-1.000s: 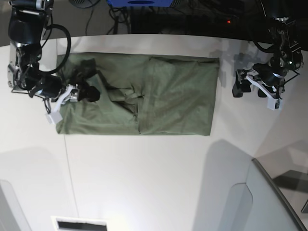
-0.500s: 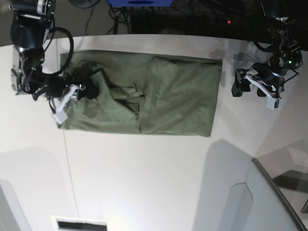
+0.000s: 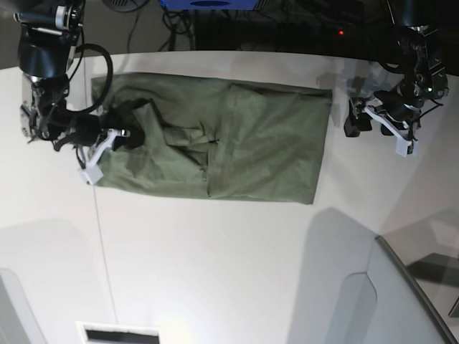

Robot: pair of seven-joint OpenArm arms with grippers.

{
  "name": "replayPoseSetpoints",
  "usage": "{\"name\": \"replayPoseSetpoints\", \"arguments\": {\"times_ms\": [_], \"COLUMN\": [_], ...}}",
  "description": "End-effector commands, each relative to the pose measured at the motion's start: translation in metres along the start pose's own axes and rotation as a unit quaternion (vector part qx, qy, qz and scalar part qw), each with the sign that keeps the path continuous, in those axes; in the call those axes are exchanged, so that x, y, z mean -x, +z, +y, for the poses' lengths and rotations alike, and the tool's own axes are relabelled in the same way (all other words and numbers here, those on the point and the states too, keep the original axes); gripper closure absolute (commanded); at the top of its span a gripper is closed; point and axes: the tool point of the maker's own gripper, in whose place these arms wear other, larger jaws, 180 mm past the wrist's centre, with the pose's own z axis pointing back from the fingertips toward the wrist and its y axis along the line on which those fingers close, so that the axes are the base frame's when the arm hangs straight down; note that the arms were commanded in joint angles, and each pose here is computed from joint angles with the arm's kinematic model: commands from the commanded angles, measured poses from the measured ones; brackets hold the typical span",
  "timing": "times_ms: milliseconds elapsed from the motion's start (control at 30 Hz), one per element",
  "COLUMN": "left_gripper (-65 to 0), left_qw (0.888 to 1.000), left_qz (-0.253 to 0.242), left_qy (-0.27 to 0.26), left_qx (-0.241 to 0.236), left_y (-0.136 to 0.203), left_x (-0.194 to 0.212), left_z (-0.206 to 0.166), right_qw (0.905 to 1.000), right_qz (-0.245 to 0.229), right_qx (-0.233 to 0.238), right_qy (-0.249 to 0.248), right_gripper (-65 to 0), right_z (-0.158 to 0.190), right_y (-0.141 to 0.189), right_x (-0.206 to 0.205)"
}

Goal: Layout the t-shirt on the table in an organized manner, then fold the t-shirt properly
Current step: 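Grasp the shirt end with the right gripper and drag it toward the left gripper, then fold the shirt over with both grippers into a compact square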

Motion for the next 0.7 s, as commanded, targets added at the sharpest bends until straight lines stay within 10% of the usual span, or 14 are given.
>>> {"name": "replayPoseSetpoints", "arguments": {"times_ms": [0,667], "left_gripper": [-62.5,-62.5], "left_qw": [1.0,1.0], "left_qz": [-0.024,-0.029], "left_qy": [-0.008,-0.005], "left_qx": [-0.002,0.011], "left_y": [0.004,-0.002], "left_x": [-0.018,-0.02], "left_z": [0.005,-0.008], "right_qw": [0.9996,0.9842], "right_qz": [0.02,-0.051], "right_qx": [0.018,0.169], "right_qy": [0.007,-0.016], "right_gripper": [-0.2,-0.2], "right_z": [-0.008,-0.064], "right_y": [0.004,0.098], "right_x": [0.003,-0.032]}}
